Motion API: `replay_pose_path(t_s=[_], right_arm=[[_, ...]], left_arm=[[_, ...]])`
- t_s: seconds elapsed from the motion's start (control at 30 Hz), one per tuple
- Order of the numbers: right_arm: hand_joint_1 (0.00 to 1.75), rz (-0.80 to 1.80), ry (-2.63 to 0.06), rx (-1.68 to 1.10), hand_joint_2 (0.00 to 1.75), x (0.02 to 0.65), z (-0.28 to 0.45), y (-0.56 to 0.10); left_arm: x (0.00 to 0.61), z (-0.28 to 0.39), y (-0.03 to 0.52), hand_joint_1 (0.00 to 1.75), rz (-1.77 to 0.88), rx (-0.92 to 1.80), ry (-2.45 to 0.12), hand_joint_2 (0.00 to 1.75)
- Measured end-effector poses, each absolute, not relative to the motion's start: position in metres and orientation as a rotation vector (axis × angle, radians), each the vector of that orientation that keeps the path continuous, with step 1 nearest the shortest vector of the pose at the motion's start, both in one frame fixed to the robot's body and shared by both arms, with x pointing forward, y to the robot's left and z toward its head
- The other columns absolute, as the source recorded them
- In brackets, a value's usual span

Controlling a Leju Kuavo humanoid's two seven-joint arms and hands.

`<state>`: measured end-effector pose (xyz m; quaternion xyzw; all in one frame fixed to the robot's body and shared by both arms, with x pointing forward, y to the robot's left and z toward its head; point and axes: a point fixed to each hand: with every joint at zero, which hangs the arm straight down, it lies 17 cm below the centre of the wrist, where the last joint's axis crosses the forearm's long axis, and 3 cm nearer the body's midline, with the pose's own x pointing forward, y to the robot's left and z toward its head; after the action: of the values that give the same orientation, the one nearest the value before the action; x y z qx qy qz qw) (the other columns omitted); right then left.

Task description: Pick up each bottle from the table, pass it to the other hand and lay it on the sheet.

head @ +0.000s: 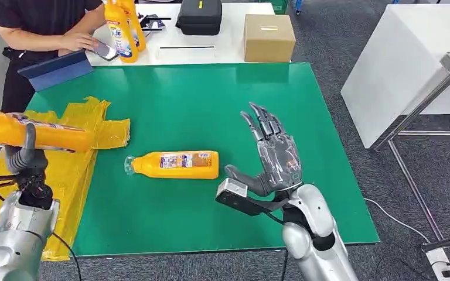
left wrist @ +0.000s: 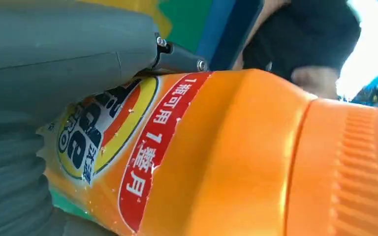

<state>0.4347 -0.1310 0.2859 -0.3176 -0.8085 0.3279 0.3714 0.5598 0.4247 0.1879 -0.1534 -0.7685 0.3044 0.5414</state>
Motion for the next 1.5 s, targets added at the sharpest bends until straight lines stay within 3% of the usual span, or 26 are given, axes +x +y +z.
replay_pose_path(t_s=[0.23,0.43,0.67,1.17,1.5], right_arm=[[0.0,0.861,-2.052,-0.829,0.0,0.429,0.279,-0.132],[0.0,0.868,-2.044,-0.816,0.0,0.429,0.276,-0.13],[0.0,0.867,-2.044,-0.807,0.0,0.428,0.276,-0.129],[0.0,0.873,-2.04,-0.787,0.0,0.429,0.274,-0.128],[0.0,0.857,-2.053,-0.765,0.0,0.421,0.263,-0.138]], left_arm=[[0.552,0.178,0.46,1.75,0.446,0.33,-1.826,1.75],[0.534,0.224,0.44,1.75,0.156,0.744,-1.9,1.75],[0.511,0.261,0.403,1.75,0.01,0.927,-1.976,1.75],[0.511,0.28,0.377,1.75,-0.111,0.982,-2.003,1.75],[0.56,0.214,0.375,1.75,-0.405,1.083,-1.823,1.75]])
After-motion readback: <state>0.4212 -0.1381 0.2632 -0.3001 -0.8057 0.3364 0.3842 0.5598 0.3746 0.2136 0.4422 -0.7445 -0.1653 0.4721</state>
